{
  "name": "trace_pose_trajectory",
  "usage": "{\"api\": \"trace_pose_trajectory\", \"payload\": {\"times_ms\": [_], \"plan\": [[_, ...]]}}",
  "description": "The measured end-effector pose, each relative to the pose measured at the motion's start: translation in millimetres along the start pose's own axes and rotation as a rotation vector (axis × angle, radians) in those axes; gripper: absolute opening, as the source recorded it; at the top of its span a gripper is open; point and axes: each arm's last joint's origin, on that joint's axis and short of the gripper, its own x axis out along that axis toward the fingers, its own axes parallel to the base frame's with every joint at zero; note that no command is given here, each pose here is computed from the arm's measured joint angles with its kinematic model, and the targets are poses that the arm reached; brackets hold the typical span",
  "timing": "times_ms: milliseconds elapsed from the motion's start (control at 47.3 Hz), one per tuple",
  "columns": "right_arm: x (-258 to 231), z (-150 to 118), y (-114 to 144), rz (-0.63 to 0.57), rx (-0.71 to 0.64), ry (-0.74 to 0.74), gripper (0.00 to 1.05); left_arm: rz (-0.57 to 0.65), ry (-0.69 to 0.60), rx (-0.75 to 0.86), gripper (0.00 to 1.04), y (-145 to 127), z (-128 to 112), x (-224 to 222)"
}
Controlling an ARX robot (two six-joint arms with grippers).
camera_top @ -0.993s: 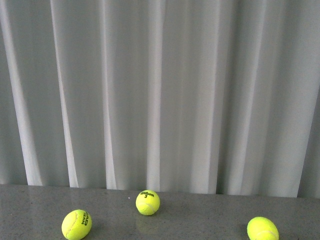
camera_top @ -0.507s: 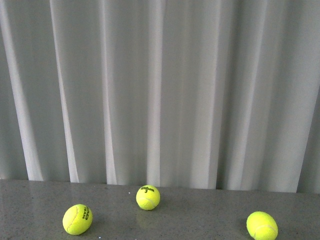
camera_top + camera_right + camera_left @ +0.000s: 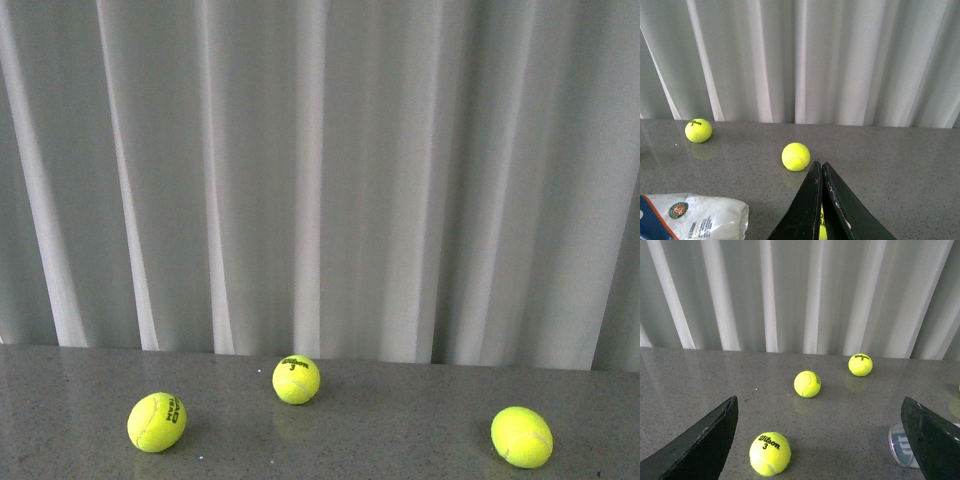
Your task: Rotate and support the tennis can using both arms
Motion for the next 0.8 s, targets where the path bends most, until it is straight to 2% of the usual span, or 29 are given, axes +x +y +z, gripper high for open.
{"api": "trace_pose_trajectory", "payload": {"times_ms": [634,719,803], "plan": [[-11.1,-0.3,0.0,0.0,0.0,-0.002,0.03,0.0,0.0,0.0,0.98,0.0,0.0,0.0],[-19.3,-5.1,0.1,0.002,0.0,0.033,0.03,0.0,0.0,0.0,0.98,0.0,0.0,0.0],[-21.7,-2.8,0.1,0.003,0.0,0.003,0.03,0.0,0.0,0.0,0.98,0.0,0.0,0.0]]}}
